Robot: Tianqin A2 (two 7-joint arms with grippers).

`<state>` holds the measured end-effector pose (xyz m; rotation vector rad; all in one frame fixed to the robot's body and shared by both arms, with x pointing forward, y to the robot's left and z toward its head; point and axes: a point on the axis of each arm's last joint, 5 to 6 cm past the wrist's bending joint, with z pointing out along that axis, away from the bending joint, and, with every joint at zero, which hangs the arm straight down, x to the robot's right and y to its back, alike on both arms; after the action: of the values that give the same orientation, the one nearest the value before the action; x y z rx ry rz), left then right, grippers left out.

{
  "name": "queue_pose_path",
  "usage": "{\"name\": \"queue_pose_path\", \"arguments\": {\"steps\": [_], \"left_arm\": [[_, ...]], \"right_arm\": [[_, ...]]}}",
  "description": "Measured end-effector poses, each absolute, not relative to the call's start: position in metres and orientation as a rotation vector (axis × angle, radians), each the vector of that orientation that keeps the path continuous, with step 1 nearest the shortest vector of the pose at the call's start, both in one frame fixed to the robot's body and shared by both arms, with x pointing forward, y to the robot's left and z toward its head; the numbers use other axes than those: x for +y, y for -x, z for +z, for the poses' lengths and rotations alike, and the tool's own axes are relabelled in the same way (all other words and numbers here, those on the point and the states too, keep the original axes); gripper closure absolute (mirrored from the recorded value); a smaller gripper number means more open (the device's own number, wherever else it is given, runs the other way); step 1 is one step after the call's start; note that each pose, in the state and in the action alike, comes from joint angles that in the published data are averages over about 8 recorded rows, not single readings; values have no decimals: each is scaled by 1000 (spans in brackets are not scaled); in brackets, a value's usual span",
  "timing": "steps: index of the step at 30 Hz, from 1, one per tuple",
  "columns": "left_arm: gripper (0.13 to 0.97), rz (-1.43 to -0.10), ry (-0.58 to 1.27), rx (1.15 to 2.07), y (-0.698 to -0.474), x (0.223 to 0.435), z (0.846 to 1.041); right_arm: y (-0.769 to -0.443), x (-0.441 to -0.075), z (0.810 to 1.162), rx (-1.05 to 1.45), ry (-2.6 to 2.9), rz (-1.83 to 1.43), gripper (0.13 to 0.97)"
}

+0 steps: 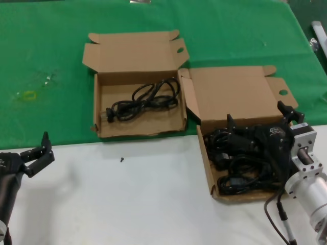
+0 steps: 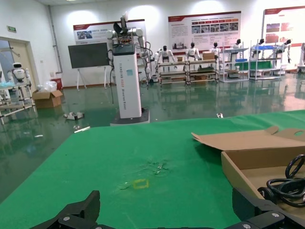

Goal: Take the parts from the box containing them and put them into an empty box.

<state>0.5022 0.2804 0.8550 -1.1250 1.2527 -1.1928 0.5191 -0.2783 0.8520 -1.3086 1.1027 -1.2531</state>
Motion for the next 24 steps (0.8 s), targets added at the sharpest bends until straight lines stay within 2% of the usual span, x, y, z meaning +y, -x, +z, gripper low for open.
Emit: {"name": "queue_pose_path", "arguments": {"steps": [24], "left_arm": [[132,-1193,1125,1253,-502,280,855]], "right_arm": [[-519,-278,852,1103,1309,-1253,130]]}}
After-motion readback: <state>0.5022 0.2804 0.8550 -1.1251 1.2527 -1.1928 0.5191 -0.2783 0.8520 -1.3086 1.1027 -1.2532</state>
